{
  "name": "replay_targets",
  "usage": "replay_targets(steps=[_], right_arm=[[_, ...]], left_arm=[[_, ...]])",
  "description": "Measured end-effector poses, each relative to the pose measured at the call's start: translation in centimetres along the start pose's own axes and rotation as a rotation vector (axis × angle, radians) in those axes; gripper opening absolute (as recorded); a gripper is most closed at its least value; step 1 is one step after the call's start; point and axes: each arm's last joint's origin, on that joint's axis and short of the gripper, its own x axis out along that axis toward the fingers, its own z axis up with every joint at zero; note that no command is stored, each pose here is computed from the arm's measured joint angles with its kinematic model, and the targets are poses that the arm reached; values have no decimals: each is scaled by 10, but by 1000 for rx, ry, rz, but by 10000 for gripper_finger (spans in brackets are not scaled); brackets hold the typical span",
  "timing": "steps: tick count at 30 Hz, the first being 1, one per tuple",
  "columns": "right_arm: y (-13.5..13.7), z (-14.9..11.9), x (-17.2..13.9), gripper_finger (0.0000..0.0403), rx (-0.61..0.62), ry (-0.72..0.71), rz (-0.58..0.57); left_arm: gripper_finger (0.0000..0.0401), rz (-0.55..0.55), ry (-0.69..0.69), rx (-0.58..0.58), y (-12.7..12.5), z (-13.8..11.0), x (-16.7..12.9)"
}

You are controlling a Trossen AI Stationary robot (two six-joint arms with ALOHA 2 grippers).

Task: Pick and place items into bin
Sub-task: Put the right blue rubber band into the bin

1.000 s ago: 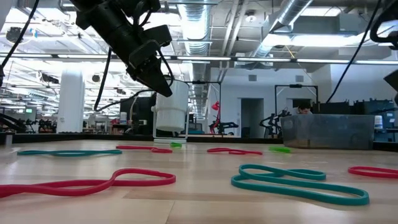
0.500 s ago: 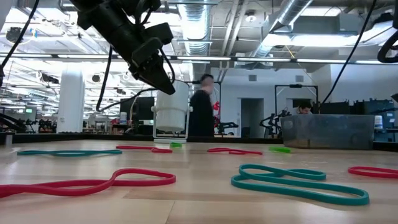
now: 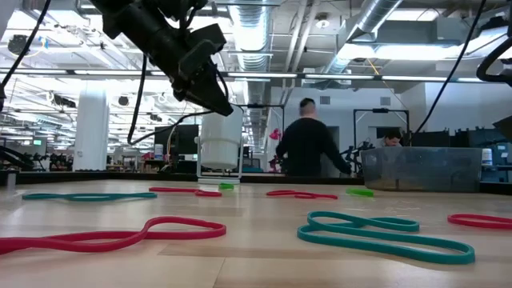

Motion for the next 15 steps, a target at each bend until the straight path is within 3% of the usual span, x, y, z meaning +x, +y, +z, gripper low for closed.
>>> replay_targets(steps=[4, 7, 15], right_arm=[[3, 2, -4, 8, 56, -26, -7], [9, 1, -12, 4, 30, -80, -11], [17, -5, -72, 1, 60, -470, -135]], left_arm=[[83, -2, -11, -8, 0, 1, 0], [83, -2, -12, -35, 0, 1, 0], [83, -1, -86, -54, -1, 8, -1]])
